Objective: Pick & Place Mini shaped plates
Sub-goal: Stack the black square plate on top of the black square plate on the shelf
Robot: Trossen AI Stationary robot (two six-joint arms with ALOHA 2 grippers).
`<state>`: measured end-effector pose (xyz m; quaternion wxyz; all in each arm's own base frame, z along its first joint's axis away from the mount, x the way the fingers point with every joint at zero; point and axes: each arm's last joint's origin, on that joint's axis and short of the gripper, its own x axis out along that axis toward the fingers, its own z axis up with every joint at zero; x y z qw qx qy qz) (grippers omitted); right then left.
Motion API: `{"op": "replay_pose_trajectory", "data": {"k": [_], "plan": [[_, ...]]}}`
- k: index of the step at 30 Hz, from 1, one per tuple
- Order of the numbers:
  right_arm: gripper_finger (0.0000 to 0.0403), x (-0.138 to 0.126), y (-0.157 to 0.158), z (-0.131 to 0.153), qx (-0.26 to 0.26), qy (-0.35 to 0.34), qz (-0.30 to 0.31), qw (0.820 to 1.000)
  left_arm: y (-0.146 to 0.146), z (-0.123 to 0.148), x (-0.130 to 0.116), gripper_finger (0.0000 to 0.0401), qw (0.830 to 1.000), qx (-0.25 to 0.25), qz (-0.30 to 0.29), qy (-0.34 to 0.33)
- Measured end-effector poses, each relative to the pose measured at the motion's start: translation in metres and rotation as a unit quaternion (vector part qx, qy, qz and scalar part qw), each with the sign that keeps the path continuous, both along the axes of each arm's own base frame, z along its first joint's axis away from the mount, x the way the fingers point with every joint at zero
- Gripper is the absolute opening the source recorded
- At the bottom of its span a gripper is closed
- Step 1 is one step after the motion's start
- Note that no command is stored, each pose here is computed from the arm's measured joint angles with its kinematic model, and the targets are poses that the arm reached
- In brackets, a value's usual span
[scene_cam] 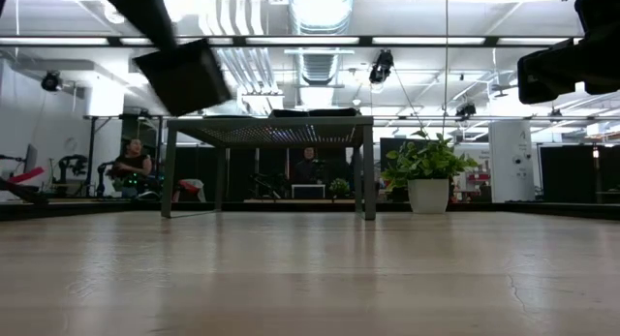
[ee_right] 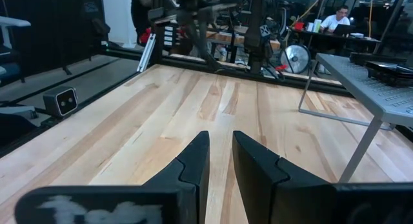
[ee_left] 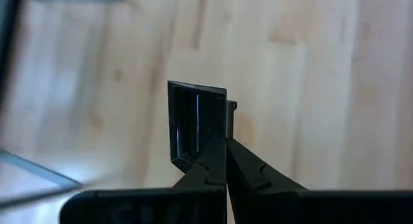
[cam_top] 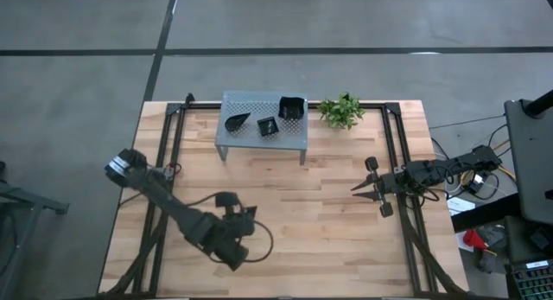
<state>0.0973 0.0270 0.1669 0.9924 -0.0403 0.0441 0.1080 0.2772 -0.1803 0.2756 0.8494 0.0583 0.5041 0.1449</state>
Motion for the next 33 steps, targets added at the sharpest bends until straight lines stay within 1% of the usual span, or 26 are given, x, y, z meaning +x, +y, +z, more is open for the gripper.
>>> {"op": "replay_pose_trajectory", "data": {"k": [3,7,11,13,20,24,29,33], "plan": [[0.0063,0.0,0.0,0.0,0.0,0.0,0.0,1.0,0.012,0.01,0.011,0.0,0.999,0.037,-0.014,-0.011],[0.0063,0.0,0.0,0.0,0.0,0.0,0.0,1.0,0.031,0.024,0.024,0.0,0.995,0.093,-0.02,-0.027],[0.0063,0.0,0.0,0.0,0.0,0.0,0.0,1.0,0.053,0.039,0.036,0.0,0.984,0.17,0.009,-0.056],[0.0063,0.0,0.0,0.0,0.0,0.0,0.0,1.0,0.067,0.045,0.041,0.0,0.978,0.197,0.036,-0.065],[0.0063,0.0,0.0,0.0,0.0,0.0,0.0,1.0,0.121,0.054,0.057,0.0,0.972,0.196,0.116,-0.06],[0.0063,0.0,0.0,0.0,0.0,0.0,0.0,1.0,0.144,0.055,0.061,0.0,0.972,0.19,0.131,-0.044],[0.0063,0.0,0.0,0.0,0.0,0.0,0.0,1.0,0.17,0.057,0.069,0.0,0.972,0.182,0.138,-0.046],[0.0063,0.0,0.0,0.0,0.0,0.0,0.0,1.0,0.195,0.058,0.071,0.0,0.967,0.172,0.179,-0.055]]}}
